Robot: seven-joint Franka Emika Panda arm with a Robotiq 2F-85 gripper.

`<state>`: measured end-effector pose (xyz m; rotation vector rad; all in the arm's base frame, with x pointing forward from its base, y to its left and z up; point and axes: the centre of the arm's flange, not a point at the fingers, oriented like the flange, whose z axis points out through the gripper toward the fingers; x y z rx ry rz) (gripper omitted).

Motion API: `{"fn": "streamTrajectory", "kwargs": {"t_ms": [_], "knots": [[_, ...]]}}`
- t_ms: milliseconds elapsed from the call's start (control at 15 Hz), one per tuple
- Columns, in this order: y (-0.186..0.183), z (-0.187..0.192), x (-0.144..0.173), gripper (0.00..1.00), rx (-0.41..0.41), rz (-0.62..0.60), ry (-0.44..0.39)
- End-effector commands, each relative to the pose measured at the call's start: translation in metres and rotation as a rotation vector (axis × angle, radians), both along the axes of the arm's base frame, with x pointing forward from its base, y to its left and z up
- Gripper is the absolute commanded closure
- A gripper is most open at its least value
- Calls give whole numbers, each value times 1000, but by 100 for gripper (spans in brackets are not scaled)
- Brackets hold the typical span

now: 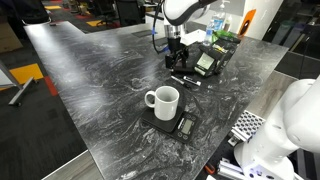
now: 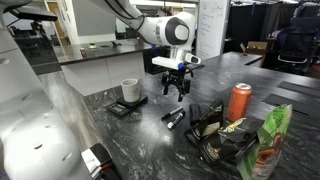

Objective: Put the marker in the mug cup

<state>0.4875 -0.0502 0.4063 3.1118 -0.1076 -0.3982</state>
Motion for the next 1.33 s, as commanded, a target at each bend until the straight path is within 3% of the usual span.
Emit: {"fn": "streamTrajectory", "kwargs": {"t_ms": [0, 467, 533, 600, 667, 800, 867, 933, 1067, 1133, 1200, 1267], "knots": [[-16, -26, 15, 0, 54, 4, 17], [-13, -53, 22, 0, 94, 8, 81], [-14, -55, 22, 25, 98, 7, 85], [-14, -55, 23, 28, 101, 5, 87], [-15, -55, 23, 20, 102, 3, 87], [-16, -54, 25, 25, 106, 1, 88], [-16, -53, 25, 36, 107, 0, 88], [-16, -52, 26, 34, 109, -2, 86], [-17, -50, 27, 48, 109, -3, 84], [-16, -49, 27, 44, 110, -4, 83], [-17, -49, 28, 49, 109, -4, 82], [-17, -48, 28, 45, 110, -6, 82]]}}
